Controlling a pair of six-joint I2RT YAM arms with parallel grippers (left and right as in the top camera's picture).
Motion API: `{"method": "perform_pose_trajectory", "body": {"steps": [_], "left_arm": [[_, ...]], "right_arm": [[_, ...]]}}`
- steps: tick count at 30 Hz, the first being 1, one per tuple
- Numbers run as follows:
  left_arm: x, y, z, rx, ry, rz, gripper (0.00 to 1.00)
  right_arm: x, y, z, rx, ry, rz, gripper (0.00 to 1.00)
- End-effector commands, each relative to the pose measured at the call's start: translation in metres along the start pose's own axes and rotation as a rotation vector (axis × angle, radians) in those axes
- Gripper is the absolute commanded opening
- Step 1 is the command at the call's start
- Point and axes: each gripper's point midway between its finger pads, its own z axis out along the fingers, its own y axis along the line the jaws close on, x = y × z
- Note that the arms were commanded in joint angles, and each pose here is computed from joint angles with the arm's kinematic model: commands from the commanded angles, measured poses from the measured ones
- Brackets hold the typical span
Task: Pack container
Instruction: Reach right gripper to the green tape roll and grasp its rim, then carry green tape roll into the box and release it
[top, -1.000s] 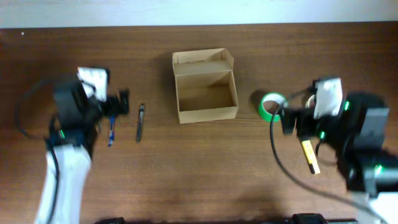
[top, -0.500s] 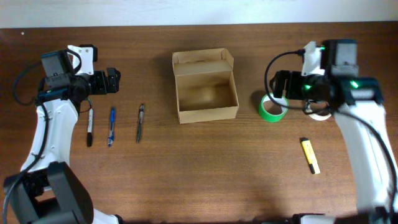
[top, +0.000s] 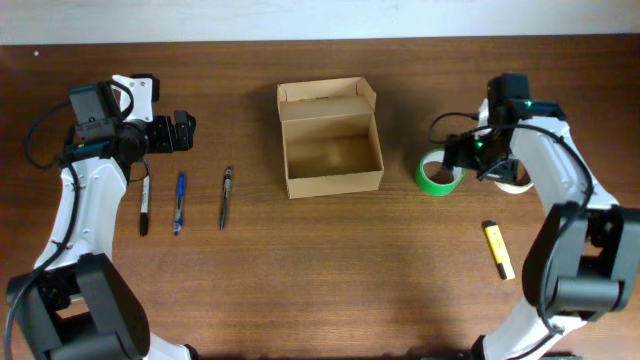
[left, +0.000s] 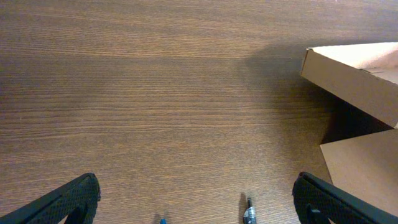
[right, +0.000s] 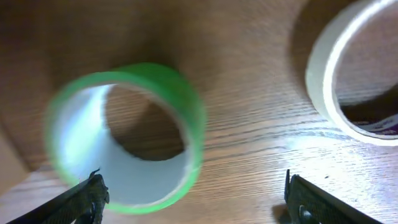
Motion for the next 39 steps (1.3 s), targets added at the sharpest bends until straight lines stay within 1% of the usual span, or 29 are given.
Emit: {"method": "perform_pose_trajectory", "body": {"steps": [1, 7, 12, 15, 18, 20, 21, 24, 28, 32, 36, 39], "left_arm": [[-0.003, -0.001, 0.001, 0.015, -0.006, 0.015, 0.99], [-0.003, -0.001, 0.001, 0.015, -0.006, 0.015, 0.99], [-0.003, -0.001, 0.001, 0.015, -0.006, 0.015, 0.99], [-0.003, -0.001, 0.001, 0.015, -0.006, 0.015, 0.99], [-0.003, -0.001, 0.001, 0.015, -0.006, 0.015, 0.99], [-0.003, -0.001, 0.001, 0.015, -0.006, 0.015, 0.99], [-0.003, -0.001, 0.001, 0.015, -0.006, 0.015, 0.99], [-0.003, -0.001, 0.001, 0.015, -0.006, 0.015, 0.99], [-0.003, -0.001, 0.001, 0.015, -0.006, 0.015, 0.99], [-0.003, -0.001, 0.001, 0.015, -0.006, 0.015, 0.99], [-0.003, -0.001, 0.001, 0.015, -0.006, 0.015, 0.99], [-0.003, -0.001, 0.001, 0.015, -0.006, 0.015, 0.99]], "right_arm": [[-0.003, -0.013, 0.005, 0.027, 0.01, 0.035, 0.9], [-0.004, -0.013, 0.017, 0.03, 0.022, 0.022, 0.86], [0.001, -0.014, 0.038, 0.032, 0.07, 0.025, 0.79], [0.003, -0.014, 0.047, 0.035, 0.09, 0.026, 0.63], [0.004, -0.015, 0.055, 0.037, 0.103, 0.026, 0.39], [0.005, -0.016, 0.057, 0.038, 0.108, 0.027, 0.34], [0.005, -0.016, 0.057, 0.038, 0.109, 0.027, 0.29], [0.004, -0.016, 0.057, 0.038, 0.104, 0.027, 0.04], [0.005, -0.015, 0.052, 0.039, 0.114, 0.027, 0.04], [-0.002, -0.012, 0.026, 0.036, 0.099, 0.026, 0.04], [-0.023, 0.002, -0.034, 0.021, 0.016, 0.001, 0.04], [-0.036, 0.029, -0.093, -0.013, -0.089, -0.085, 0.04]]}}
